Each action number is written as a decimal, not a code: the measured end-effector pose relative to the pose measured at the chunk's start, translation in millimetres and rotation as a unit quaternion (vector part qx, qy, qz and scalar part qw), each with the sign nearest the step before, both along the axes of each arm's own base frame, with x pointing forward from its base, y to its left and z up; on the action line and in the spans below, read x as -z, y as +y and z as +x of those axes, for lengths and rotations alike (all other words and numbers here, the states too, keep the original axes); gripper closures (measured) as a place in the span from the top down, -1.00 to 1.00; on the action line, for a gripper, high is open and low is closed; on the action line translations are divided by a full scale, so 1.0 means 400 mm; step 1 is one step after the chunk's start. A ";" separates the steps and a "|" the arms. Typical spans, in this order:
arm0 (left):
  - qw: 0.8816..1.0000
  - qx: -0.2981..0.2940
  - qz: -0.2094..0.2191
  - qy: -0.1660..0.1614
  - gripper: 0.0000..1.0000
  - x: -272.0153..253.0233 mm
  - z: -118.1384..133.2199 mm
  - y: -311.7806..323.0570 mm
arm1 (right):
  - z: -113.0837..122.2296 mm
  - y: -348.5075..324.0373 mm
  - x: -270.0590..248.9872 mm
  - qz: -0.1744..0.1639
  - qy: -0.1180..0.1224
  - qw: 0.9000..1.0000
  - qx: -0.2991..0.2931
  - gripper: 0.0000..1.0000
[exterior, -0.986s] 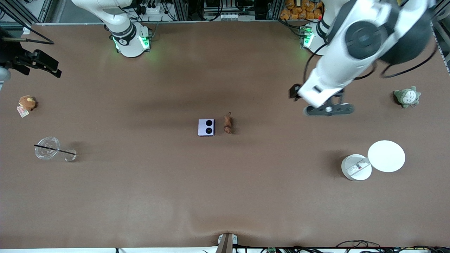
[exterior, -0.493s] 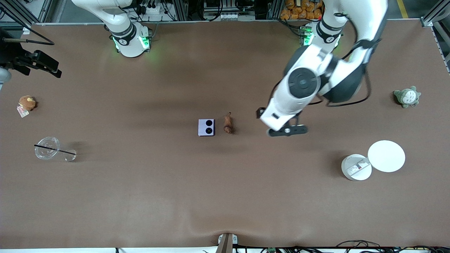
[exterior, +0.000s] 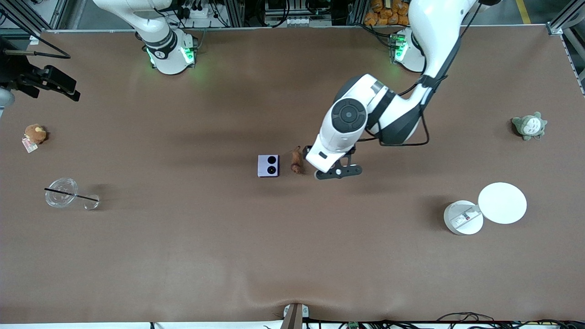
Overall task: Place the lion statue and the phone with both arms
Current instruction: 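Move the left gripper over the brown lion statue beside the phone, then grasp the lion with the left gripper while the right gripper reaches the phone, then carry the lion toward the white lamp while the right gripper grasps the phone, then lower the lion beside the white lamp and open the left gripper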
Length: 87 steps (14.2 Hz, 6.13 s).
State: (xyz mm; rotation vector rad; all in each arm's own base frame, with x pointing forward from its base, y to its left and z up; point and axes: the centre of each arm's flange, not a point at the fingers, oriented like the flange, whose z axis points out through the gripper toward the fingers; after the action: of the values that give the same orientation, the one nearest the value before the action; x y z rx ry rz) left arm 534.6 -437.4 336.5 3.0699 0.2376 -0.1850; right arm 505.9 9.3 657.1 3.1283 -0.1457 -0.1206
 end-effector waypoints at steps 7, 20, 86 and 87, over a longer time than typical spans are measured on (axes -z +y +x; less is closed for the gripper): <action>0.999 0.009 0.014 -0.045 0.89 0.181 -0.068 -0.134 | 0.000 0.000 0.001 0.000 0.001 1.000 0.000 1.00; 0.998 0.011 -0.010 -0.065 0.09 0.317 -0.092 -0.188 | 0.026 0.130 0.078 -0.003 0.037 0.998 -0.051 1.00; 0.984 0.154 0.082 -0.033 1.00 -0.434 0.199 0.730 | 0.187 0.906 1.077 -0.013 0.055 0.998 -0.031 0.70; 0.985 0.145 0.083 -0.029 1.00 -0.487 0.181 0.746 | 0.228 0.853 1.048 -0.015 0.058 0.998 -0.014 0.70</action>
State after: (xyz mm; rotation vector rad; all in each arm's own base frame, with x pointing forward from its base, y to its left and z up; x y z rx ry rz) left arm 606.9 -139.2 531.5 3.2561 -0.2107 -0.0917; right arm 597.1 350.6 237.7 3.0822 -0.1018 -0.2948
